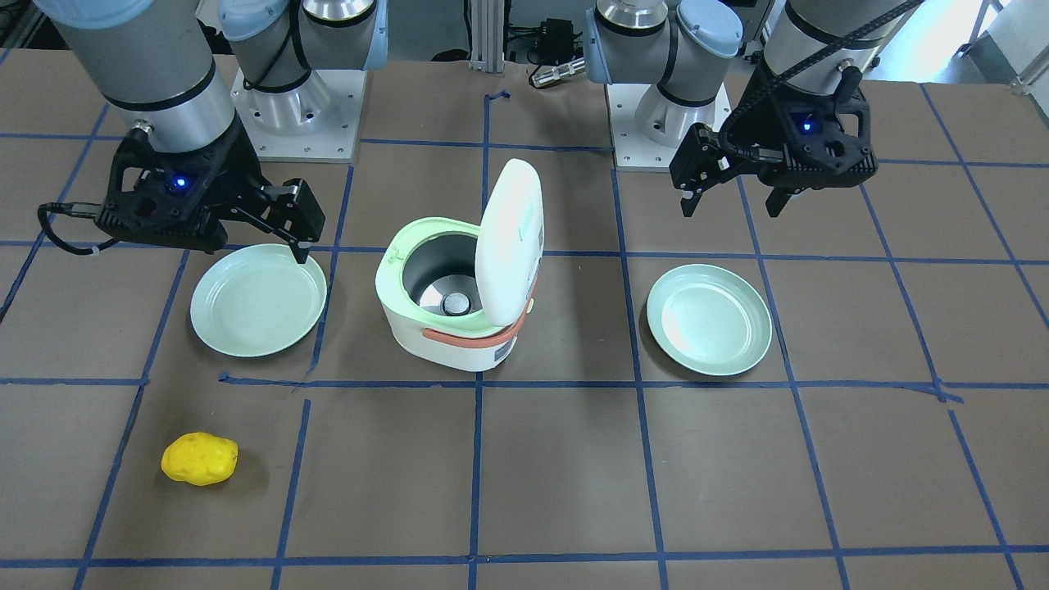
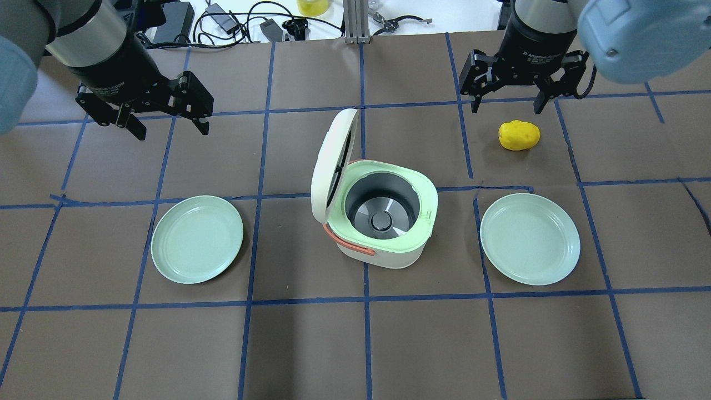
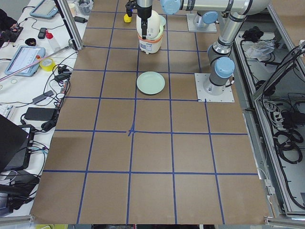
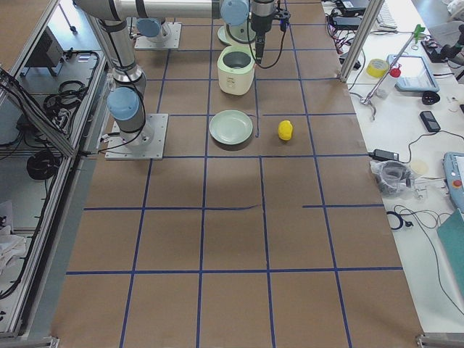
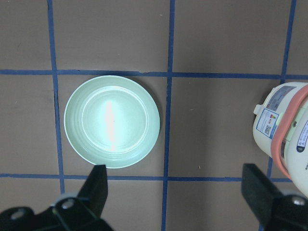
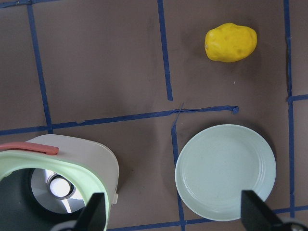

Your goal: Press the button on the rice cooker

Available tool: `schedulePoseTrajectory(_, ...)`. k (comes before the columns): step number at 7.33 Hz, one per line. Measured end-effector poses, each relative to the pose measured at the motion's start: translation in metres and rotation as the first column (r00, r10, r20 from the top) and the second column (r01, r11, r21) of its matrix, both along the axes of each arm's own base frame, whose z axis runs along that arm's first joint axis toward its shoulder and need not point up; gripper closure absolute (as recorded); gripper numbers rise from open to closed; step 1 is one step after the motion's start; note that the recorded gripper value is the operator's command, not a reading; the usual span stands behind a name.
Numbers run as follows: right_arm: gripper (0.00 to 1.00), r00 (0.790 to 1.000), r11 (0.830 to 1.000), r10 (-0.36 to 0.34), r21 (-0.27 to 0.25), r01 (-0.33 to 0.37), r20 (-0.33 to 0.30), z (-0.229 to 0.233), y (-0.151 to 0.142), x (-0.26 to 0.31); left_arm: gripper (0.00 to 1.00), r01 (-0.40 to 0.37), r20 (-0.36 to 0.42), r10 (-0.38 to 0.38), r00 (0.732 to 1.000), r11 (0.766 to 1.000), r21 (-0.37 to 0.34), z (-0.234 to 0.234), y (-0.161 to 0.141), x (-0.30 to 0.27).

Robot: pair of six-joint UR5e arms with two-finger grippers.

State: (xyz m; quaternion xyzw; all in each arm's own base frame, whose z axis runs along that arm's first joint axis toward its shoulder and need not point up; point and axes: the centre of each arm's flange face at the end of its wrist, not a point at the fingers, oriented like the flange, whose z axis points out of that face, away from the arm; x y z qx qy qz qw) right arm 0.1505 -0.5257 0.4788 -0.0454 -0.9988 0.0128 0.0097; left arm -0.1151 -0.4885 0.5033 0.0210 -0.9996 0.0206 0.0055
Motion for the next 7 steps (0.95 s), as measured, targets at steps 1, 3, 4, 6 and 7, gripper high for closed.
schedulePoseTrajectory(1,0.00,1.000,1.000,0.003,0.005,-0.003,-0.001,0.003,0.003,-0.004,0.00,0.000,0.000,0.000,1.000,1.000,0.000,0.000,0.000,0.000)
schedulePoseTrajectory(3,0.00,1.000,1.000,0.011,0.018,-0.011,-0.001,0.004,0.003,-0.018,0.00,0.000,0.000,0.000,1.000,1.000,-0.001,0.000,0.000,0.000)
schedulePoseTrajectory(4,0.00,1.000,1.000,0.011,0.024,-0.011,-0.002,0.004,0.002,-0.023,0.00,0.000,0.000,0.000,1.000,1.000,-0.001,0.000,0.000,0.000)
schedulePoseTrajectory(6,0.00,1.000,0.999,0.010,0.032,-0.010,0.002,0.004,0.004,-0.025,0.00,0.000,0.000,0.000,1.000,1.000,-0.001,0.000,0.000,0.000)
schedulePoseTrajectory(7,0.00,1.000,0.999,0.010,0.031,-0.010,0.007,0.005,0.004,-0.025,0.00,0.000,0.000,0.000,1.000,1.000,-0.001,0.000,0.000,0.000)
